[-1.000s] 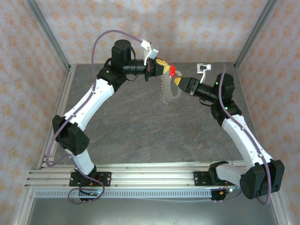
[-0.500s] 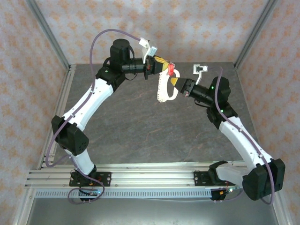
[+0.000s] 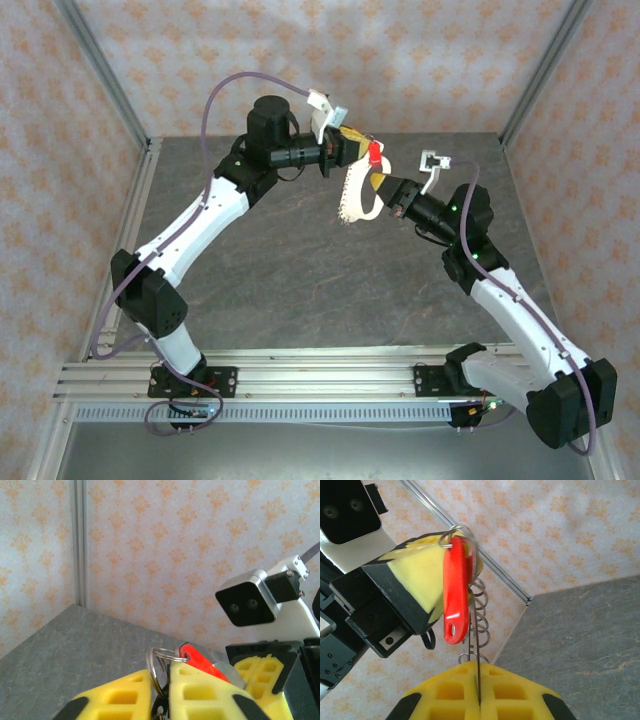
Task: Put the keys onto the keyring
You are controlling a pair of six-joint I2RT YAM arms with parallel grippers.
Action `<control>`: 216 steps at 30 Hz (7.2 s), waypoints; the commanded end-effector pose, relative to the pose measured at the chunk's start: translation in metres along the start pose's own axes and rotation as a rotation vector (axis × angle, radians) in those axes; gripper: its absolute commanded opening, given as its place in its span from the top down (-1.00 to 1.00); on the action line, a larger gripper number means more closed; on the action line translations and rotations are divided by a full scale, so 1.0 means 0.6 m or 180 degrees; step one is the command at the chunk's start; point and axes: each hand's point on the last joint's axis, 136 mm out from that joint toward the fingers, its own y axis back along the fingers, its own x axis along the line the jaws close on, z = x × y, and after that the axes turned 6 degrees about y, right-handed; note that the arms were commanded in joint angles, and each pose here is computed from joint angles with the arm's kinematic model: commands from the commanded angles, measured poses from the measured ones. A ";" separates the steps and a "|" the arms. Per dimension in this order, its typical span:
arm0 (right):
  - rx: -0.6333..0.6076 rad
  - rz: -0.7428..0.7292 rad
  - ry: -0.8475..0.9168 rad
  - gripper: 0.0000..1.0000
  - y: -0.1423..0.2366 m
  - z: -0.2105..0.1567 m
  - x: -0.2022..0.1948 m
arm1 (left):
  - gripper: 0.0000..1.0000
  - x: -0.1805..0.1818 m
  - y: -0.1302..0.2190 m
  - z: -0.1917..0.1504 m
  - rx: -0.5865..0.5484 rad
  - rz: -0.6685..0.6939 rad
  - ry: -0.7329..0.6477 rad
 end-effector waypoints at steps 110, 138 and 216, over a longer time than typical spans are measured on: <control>0.0134 0.0803 0.0357 1.00 -0.014 0.116 0.051 | 0.59 -0.047 0.010 0.061 -0.0089 -0.0647 -0.0086; 0.0091 0.0645 0.0213 1.00 -0.012 0.076 0.004 | -0.40 0.053 0.068 0.030 -0.0903 0.0419 0.1230; -0.0451 0.0282 -0.0009 0.13 0.062 0.095 0.007 | 1.00 -0.064 0.001 -0.023 -0.0282 -0.0392 0.0559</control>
